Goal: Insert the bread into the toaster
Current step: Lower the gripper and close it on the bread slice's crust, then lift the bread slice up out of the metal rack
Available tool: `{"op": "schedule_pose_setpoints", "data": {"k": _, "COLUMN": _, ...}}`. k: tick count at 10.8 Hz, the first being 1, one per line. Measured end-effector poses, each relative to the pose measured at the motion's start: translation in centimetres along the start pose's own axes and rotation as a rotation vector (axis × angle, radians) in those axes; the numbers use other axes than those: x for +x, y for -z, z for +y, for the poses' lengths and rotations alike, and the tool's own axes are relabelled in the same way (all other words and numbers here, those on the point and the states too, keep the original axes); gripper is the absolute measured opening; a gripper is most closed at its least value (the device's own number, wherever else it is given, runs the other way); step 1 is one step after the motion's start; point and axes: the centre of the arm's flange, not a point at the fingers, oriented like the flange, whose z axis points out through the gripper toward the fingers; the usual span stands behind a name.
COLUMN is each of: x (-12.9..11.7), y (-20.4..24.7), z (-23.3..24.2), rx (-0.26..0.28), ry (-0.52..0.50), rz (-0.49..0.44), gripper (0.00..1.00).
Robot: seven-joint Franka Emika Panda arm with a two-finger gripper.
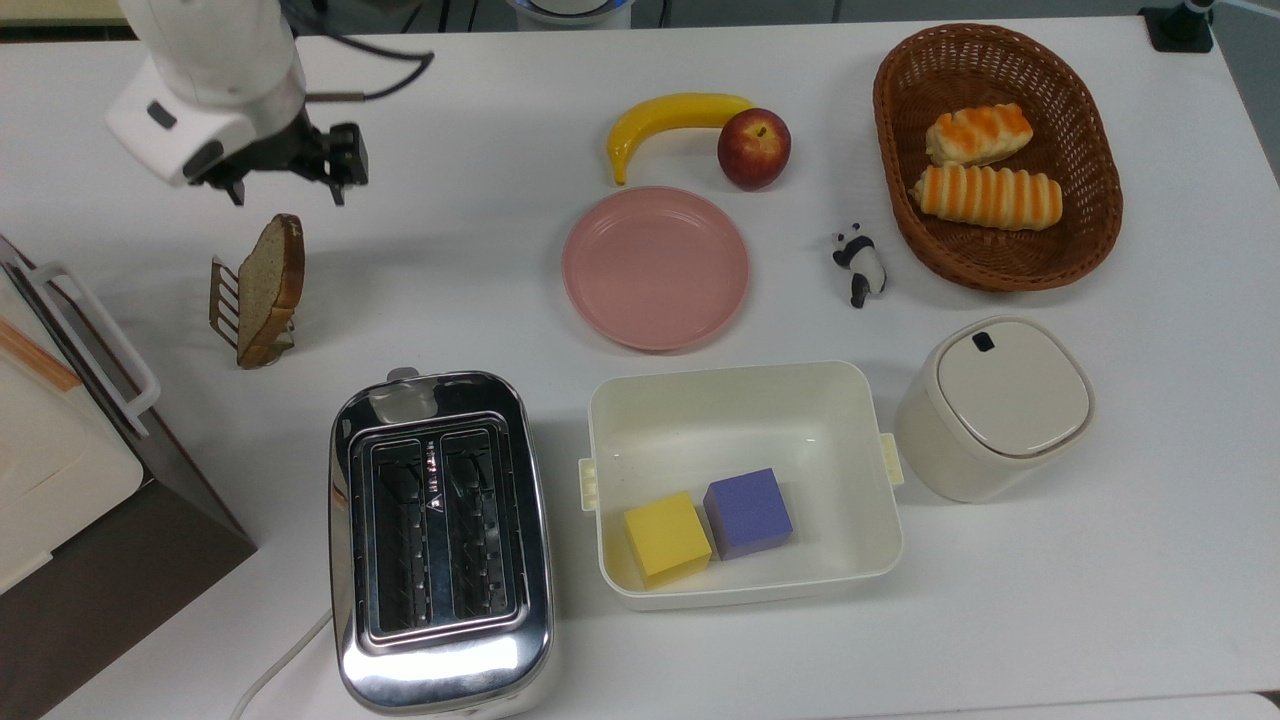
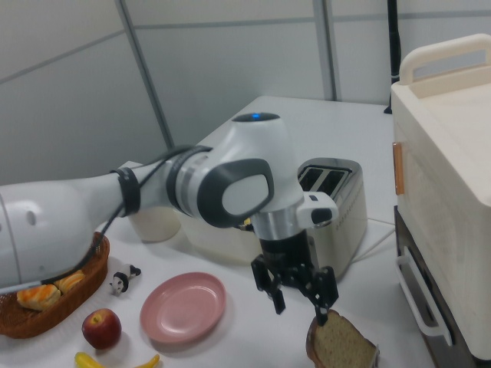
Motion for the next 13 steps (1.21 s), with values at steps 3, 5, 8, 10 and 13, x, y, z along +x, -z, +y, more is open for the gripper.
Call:
{"op": "schedule_pose_setpoints", "data": {"k": 3, "x": 1.4, "y": -3.0, "z": 0.3, "rx": -0.018, "ry": 0.013, "rz": -0.006, "gripper": 0.67}}
{"op": "schedule_pose_setpoints", "data": {"k": 5, "x": 1.8, "y": -4.0, "z": 0.5, "rx": -0.039, "ry": 0.026, "rz": -0.007, "gripper": 0.57}}
{"op": "schedule_pose_setpoints", "data": {"k": 8, "x": 1.7, "y": -4.3, "z": 1.2, "rx": -0.039, "ry": 0.089, "rz": -0.011, "gripper": 0.22}}
{"op": "schedule_pose_setpoints", "data": {"k": 10, "x": 1.2, "y": -4.2, "z": 2.1, "rx": -0.039, "ry": 0.117, "rz": -0.009, "gripper": 0.1}}
{"op": "schedule_pose_setpoints", "data": {"k": 13, "x": 0.4, "y": -0.6, "z": 3.2, "rx": -0.063, "ry": 0.114, "rz": 0.039, "gripper": 0.1}}
